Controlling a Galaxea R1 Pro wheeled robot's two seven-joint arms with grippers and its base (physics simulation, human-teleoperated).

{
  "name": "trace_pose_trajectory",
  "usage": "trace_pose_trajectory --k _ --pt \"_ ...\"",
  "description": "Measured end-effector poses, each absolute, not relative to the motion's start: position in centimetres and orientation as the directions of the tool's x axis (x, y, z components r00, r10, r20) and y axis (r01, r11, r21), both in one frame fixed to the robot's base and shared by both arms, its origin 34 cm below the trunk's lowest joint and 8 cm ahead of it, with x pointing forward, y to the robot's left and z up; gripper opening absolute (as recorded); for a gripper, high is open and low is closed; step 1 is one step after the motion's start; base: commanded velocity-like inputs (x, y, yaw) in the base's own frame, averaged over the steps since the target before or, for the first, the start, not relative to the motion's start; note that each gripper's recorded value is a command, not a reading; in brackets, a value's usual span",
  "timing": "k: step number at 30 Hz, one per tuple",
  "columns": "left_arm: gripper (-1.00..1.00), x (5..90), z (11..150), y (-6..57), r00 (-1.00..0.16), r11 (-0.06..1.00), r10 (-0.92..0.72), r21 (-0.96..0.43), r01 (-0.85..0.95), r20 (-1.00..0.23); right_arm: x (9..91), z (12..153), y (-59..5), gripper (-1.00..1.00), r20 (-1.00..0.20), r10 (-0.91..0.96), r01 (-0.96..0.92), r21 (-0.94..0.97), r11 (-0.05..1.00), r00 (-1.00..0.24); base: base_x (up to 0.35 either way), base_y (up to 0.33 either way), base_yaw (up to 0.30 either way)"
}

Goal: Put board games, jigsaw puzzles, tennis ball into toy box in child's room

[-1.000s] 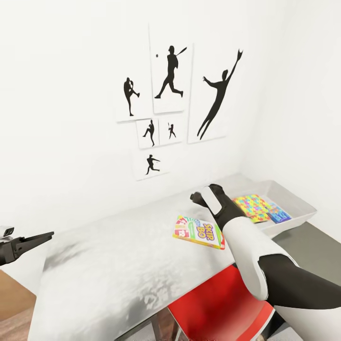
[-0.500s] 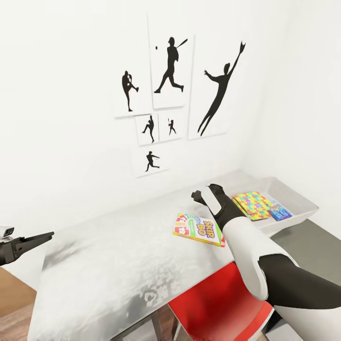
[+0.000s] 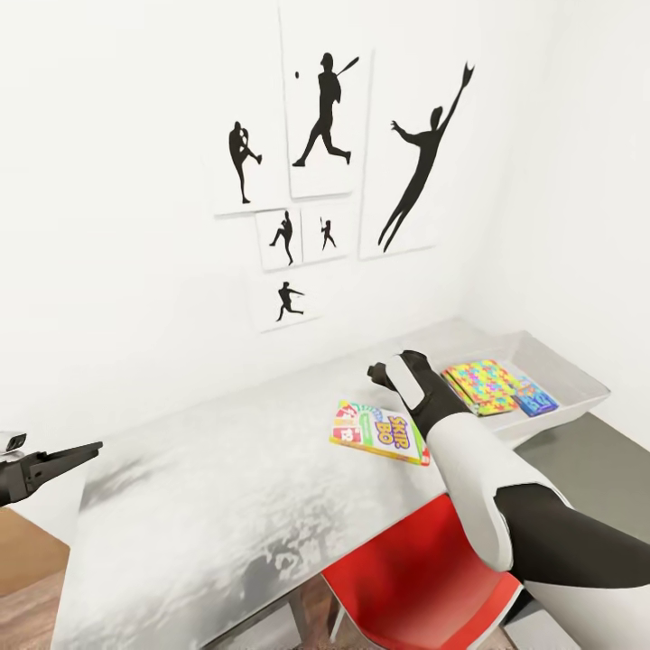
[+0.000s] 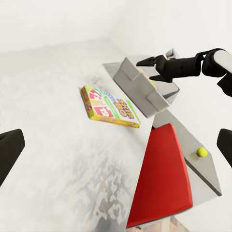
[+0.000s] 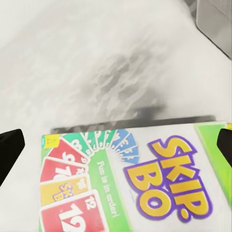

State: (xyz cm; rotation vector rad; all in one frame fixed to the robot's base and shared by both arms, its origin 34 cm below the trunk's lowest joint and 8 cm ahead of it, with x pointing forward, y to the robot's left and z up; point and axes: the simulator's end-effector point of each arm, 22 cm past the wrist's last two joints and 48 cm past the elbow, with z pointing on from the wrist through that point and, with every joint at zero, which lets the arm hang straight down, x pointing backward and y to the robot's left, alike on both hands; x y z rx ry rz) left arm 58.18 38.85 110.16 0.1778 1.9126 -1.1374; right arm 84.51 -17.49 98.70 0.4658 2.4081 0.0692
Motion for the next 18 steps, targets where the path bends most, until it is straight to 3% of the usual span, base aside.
trace_pose_trajectory --k 18 --pt "1.0 58.4 108.7 38.9 -0.626 0.572 -0.291 -0.656 0.492 -0.724 85.9 98.7 -18.2 1.0 -0.62 0.35 0.318 0.167 0.933 -0.702 0.0 0.0 0.0"
